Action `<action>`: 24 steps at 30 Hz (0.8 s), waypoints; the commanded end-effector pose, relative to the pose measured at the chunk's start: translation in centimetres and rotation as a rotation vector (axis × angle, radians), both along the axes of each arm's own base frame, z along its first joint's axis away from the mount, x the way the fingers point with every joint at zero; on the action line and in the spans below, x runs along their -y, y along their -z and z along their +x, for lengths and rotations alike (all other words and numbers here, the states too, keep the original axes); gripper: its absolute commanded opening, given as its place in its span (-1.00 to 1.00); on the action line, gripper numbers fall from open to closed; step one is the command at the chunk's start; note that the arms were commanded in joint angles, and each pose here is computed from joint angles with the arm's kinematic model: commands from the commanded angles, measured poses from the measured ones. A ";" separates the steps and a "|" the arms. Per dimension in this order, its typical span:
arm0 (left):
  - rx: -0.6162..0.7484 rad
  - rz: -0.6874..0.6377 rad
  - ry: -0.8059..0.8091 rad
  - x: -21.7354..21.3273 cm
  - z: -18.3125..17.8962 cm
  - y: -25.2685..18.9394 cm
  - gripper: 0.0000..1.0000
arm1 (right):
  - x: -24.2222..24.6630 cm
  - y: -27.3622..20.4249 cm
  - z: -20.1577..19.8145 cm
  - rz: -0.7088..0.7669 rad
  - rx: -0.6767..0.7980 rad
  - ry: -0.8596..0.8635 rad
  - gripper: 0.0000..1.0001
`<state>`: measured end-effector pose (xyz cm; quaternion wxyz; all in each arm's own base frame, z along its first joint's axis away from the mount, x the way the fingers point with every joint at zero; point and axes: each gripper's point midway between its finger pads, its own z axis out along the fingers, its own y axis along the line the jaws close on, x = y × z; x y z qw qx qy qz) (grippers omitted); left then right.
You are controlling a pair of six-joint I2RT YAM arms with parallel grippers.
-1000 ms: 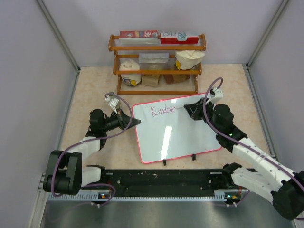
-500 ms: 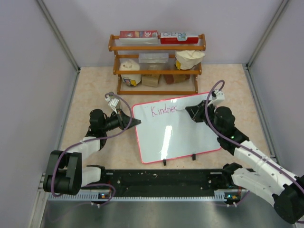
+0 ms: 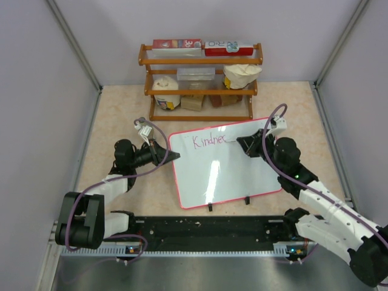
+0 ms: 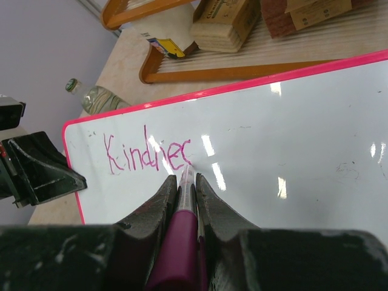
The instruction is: Write a sentence on the whiteboard
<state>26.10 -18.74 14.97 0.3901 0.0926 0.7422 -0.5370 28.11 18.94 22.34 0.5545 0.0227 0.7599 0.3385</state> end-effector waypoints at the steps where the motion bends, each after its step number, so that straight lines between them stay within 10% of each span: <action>1: 0.115 0.150 -0.080 -1.2 1.7 2.7 -1.00 | 0.2 1.0 0.4 -0.011 -0.018 0.006 -1.00; 24: 0.112 0.147 -0.078 -1.1 1.7 2.7 -1.00 | 1.8 -3.8 0.8 0.097 0.068 0.033 -1.00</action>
